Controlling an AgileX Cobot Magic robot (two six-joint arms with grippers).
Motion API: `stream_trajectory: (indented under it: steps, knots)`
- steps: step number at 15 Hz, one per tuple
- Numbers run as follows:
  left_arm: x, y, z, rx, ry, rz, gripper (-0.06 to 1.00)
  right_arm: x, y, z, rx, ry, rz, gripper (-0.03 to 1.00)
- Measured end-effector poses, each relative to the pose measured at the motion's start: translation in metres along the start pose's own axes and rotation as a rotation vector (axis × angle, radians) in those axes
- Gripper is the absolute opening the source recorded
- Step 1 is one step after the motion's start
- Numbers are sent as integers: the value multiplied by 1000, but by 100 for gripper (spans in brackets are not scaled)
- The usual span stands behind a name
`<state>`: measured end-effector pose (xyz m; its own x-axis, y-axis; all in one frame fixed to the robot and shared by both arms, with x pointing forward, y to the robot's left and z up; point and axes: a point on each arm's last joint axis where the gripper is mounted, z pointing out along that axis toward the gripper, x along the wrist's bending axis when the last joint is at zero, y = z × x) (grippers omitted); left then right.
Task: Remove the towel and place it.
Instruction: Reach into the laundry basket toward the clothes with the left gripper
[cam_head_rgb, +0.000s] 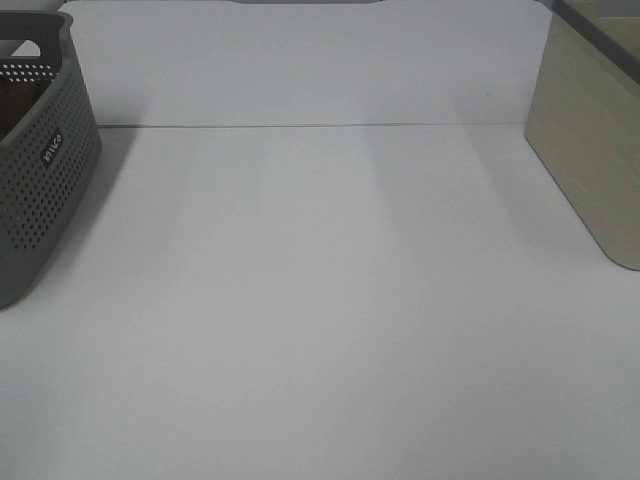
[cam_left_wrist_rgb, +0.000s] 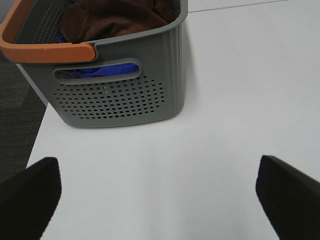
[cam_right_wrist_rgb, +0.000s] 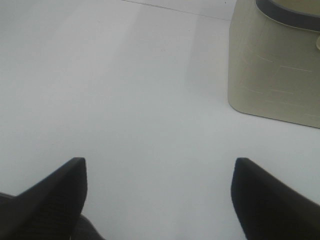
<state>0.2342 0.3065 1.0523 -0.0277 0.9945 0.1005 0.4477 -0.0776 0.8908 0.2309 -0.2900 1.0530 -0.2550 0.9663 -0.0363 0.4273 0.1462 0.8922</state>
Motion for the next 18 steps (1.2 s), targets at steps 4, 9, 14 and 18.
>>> stream_trajectory:
  steps: [4, 9, 14, 18]
  knots:
    - [0, 0, 0, -1, 3, 1, 99, 0, 0, 0, 0, 0, 0, 77]
    - [11, 61, -17, 12, 48, 161, 99, 0, 0, 0, 0, 0, 0, 77]
    - [18, 176, 76, 291, -28, 640, 98, 0, 0, 0, 0, 0, 0, 77]
    - [20, 221, 178, 458, -101, 857, 98, 0, 0, 0, 0, 0, 0, 77]
